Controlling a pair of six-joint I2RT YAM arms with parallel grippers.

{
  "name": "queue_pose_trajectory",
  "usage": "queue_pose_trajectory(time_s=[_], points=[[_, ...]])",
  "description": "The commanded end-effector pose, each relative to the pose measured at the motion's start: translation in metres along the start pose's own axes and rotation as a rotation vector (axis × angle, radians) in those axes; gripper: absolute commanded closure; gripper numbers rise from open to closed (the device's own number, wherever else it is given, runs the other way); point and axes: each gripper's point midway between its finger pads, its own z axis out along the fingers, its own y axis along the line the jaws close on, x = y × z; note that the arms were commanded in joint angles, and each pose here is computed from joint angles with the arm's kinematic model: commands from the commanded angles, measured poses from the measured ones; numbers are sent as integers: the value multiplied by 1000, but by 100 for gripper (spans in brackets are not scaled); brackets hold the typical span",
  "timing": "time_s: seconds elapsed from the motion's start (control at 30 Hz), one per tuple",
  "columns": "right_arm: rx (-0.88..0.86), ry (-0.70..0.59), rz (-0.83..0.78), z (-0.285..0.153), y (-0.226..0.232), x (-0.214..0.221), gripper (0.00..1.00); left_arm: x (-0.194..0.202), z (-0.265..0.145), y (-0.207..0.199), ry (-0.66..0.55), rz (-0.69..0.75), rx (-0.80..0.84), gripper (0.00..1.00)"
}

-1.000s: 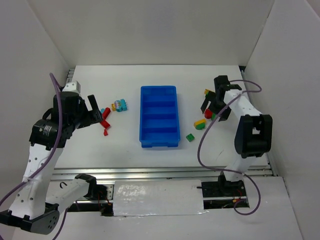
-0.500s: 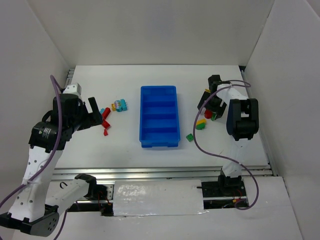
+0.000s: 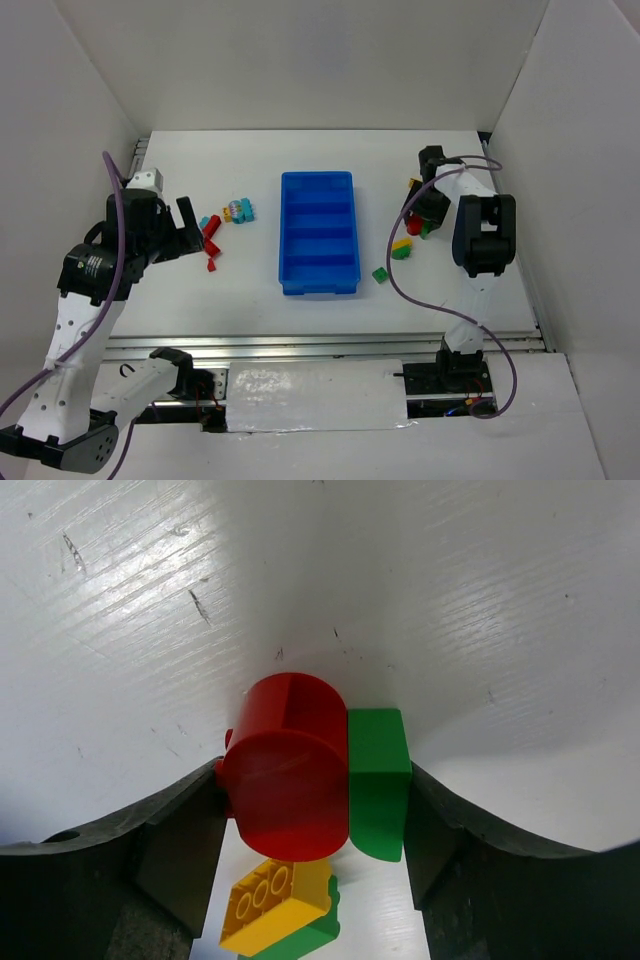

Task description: Sort the legos into containers by color

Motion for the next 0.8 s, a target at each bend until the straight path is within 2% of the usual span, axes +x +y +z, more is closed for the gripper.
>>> queue_pose_trajectory(time_s=[0.0, 0.13, 0.17, 0.23, 0.27, 0.33, 0.4, 0.43, 0.5, 0.57, 0.77], points=[[-50, -77, 7, -32, 6, -16, 100, -10, -5, -3, -31, -11, 15, 1], [-173, -196, -57, -97, 37, -15, 100, -29, -12, -30, -38, -45, 128, 0], [-241, -264, -111, -135, 58, -5, 100, -32, -9, -39, -23, -51, 159, 0], [-316, -332, -196, -175, 80, 13, 100, -45, -18, -66, -23, -84, 288, 0], [-428, -378, -279, -214, 104, 37, 100, -48, -17, -79, -2, -106, 336, 1], [-588, -407, -427, -249, 127, 69, 100, -58, -24, -111, 19, -125, 495, 0], [-824, -435, -631, -295, 148, 122, 100, -64, -31, -131, 46, -157, 593, 0], [-903, -477, -693, -322, 145, 139, 100, -68, -35, -146, 75, -159, 672, 0], [-1032, -509, -844, -343, 150, 181, 100, -74, -45, -164, 110, -182, 750, 1], [-1119, -577, -896, -366, 142, 199, 100, -72, -46, -178, 162, -184, 795, 1], [-1189, -584, -929, -388, 138, 223, 99, -62, -71, -205, 241, -211, 939, 1]])
